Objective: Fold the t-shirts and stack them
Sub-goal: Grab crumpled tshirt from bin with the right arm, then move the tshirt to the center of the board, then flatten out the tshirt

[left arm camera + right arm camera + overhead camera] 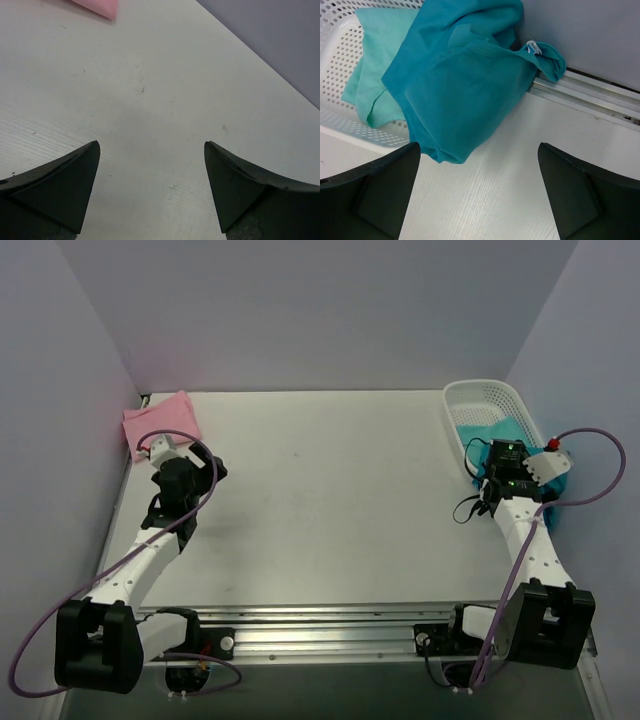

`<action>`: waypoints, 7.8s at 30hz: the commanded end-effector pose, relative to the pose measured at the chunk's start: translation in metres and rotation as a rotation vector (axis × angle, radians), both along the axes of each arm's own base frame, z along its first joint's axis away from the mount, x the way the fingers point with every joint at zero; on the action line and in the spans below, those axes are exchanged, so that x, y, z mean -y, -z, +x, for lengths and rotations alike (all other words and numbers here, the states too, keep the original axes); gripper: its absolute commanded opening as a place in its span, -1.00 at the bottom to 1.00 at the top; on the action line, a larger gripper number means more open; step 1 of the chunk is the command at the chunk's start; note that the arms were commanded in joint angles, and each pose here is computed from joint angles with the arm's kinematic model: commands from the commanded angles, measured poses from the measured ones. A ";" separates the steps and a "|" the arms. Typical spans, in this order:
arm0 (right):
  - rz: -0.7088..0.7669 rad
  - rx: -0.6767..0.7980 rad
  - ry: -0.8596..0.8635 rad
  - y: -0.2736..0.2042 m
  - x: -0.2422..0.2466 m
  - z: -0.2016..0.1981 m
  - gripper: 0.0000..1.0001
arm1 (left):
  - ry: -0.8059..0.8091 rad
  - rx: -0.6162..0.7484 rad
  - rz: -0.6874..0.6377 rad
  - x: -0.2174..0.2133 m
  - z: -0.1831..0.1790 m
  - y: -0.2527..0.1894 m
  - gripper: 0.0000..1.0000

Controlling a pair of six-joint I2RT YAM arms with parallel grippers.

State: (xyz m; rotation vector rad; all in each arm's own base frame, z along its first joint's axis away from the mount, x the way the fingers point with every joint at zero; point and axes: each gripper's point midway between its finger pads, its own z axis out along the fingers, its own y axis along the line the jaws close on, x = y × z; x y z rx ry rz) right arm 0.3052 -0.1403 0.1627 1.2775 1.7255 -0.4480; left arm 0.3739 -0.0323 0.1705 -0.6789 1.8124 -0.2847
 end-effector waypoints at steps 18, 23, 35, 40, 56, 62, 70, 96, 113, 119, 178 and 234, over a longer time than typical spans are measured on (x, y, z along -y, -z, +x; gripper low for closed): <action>0.210 0.129 0.205 0.035 0.100 -0.028 1.00 | 0.024 0.066 -0.089 0.007 0.005 -0.010 0.88; 0.268 0.168 0.171 0.050 0.098 -0.009 0.99 | 0.019 0.059 -0.085 0.006 0.006 -0.007 0.88; 0.279 0.195 0.096 0.049 0.083 0.030 0.97 | 0.005 0.054 -0.070 0.002 0.003 -0.007 0.88; 0.276 0.169 0.111 0.061 0.087 0.032 0.95 | 0.001 0.058 -0.069 0.001 0.003 -0.006 0.88; 0.254 0.181 0.117 0.058 0.094 0.032 -1.00 | 0.032 0.038 -0.092 0.009 0.015 0.006 0.88; 0.197 0.253 0.019 0.005 0.055 0.043 -1.00 | 0.038 0.044 -0.098 0.011 0.016 0.005 0.89; 0.170 0.478 -0.429 -0.111 -0.147 0.081 -1.00 | 0.015 0.047 -0.091 0.006 0.012 0.002 0.89; -0.032 0.281 -0.862 -0.095 -0.320 0.048 1.00 | 0.188 0.131 -0.144 0.053 0.005 -0.034 0.89; 0.077 0.137 -1.047 0.001 -0.380 0.068 1.00 | 0.571 0.005 -0.097 0.154 0.111 0.038 0.89; 0.074 0.120 -1.027 0.012 -0.365 0.066 1.00 | 0.606 -0.013 -0.127 0.169 0.131 0.053 0.93; 0.114 0.101 -0.930 0.030 -0.315 0.074 1.00 | 0.690 -0.222 0.030 0.182 0.095 0.095 -0.24; 0.144 0.266 -1.039 -0.037 -0.355 0.047 0.99 | 0.438 0.108 0.069 0.134 0.071 -0.091 0.69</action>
